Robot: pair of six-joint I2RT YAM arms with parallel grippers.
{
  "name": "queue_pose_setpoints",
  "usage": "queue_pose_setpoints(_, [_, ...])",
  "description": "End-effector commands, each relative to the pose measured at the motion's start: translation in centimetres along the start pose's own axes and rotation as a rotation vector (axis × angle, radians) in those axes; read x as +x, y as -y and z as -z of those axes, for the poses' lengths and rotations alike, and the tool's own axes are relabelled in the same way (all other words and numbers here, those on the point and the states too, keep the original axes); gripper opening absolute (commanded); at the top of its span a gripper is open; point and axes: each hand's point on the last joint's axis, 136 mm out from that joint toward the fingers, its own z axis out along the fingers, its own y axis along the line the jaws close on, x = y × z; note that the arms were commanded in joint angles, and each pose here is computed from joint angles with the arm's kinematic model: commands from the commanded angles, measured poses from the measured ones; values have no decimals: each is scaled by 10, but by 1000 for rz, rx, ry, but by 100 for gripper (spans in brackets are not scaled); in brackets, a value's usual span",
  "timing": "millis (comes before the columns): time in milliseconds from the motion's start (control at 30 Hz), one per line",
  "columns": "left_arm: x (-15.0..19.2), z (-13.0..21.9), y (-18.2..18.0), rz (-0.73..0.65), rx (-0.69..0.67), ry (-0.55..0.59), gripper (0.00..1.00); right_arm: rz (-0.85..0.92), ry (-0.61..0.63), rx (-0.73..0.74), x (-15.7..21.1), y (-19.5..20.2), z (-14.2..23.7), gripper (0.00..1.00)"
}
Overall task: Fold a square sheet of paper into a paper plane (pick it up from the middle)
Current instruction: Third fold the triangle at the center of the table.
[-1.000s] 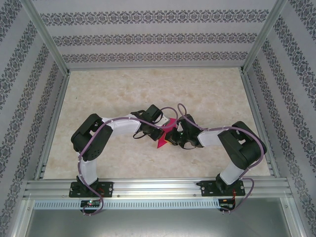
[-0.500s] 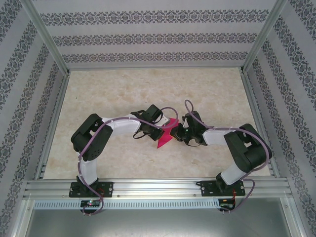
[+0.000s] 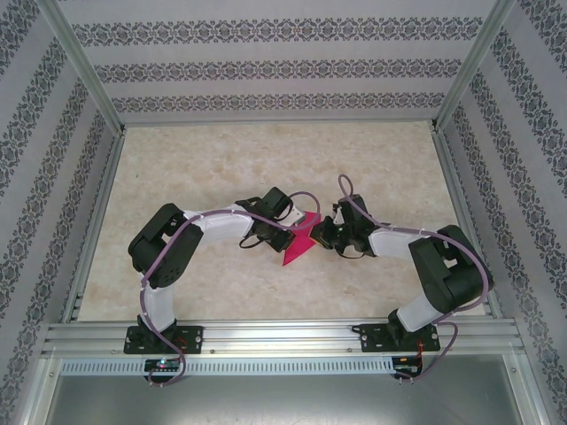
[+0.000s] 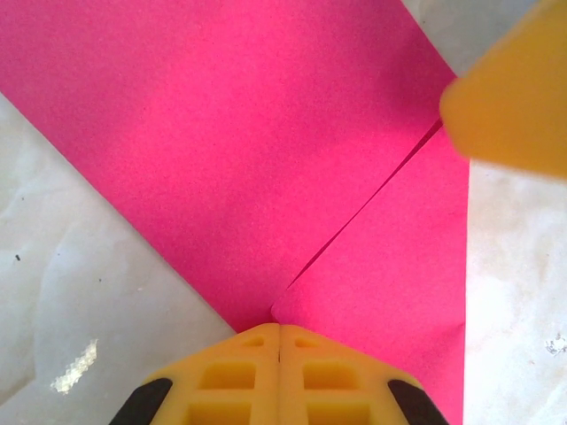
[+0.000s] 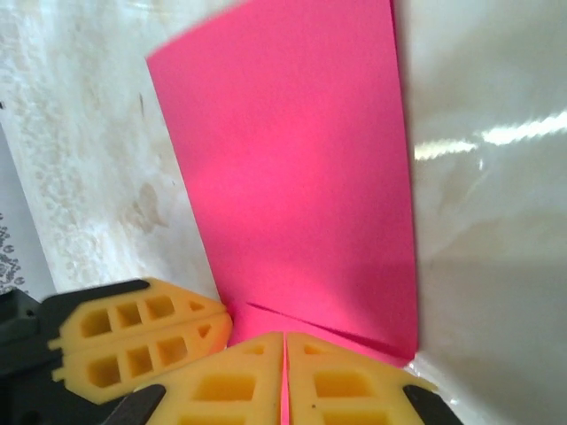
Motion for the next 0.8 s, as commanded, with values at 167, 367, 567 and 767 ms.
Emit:
queue_pose_setpoints(167, [24,-12,-5,4,0,-91,1,0,-10,96,-4,25,-13,10])
queue_pose_setpoints(367, [25,-13,-5,6,2,-94,1,-8,-18,98,-3,32,-16,9])
queue_pose_setpoints(567, [26,-12,-6,11,-6,-94,1,51,21,-33,-7,-17,9,10])
queue_pose_setpoints(767, [24,-12,-6,13,-7,-90,1,62,-23,-94,8,-36,1,10])
